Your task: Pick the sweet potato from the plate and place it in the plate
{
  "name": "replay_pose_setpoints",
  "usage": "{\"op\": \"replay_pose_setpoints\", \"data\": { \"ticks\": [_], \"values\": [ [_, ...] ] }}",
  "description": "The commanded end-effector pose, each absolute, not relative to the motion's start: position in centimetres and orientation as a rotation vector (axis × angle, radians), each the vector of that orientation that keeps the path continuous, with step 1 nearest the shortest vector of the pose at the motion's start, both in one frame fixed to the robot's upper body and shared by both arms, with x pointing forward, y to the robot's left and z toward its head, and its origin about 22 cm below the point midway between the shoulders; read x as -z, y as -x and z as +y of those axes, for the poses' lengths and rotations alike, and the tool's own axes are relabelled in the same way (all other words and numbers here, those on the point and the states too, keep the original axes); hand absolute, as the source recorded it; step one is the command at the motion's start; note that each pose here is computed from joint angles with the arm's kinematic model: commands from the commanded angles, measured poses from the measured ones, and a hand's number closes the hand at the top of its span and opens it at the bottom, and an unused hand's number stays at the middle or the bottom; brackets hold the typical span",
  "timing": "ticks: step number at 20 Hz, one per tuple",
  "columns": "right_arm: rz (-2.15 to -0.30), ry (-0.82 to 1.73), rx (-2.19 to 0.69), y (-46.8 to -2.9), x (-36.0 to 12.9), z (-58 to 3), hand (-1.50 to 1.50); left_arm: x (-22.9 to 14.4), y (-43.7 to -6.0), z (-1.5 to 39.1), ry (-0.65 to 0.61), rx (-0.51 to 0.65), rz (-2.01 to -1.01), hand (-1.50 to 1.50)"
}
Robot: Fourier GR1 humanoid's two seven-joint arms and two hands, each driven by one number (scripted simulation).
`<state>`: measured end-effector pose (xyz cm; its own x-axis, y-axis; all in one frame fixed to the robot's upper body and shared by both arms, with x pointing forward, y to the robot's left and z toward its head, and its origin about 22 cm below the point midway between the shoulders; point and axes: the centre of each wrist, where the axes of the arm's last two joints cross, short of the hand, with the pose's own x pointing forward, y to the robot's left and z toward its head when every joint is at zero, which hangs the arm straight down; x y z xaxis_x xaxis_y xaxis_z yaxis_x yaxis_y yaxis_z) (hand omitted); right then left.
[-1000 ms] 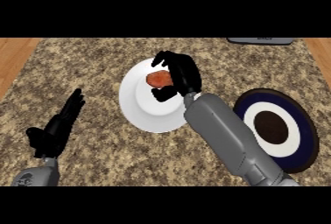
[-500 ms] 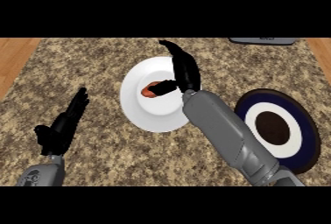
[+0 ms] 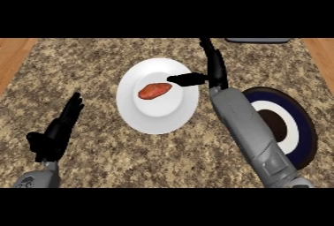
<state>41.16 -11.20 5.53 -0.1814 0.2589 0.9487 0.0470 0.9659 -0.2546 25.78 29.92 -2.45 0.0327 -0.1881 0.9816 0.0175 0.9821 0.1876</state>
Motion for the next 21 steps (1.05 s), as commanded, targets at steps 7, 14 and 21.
{"op": "replay_pose_setpoints", "data": {
  "ticks": [7, 14, 21],
  "values": [
    [-1.799, 0.142, -0.195, -39.9, -1.1, -26.0, -1.50, 2.0, -25.4, 29.5, -0.153, 0.145, -1.528, 0.00],
    [-1.826, 0.106, -0.290, -39.3, 1.6, -28.3, -1.50, 1.7, -25.8, 28.4, -0.129, 0.168, -1.523, 0.00],
    [-1.847, 0.157, -0.274, -38.6, 2.8, -30.4, -1.50, 1.5, -26.2, 29.8, -0.132, 0.153, -1.555, 0.00]
  ]
}}
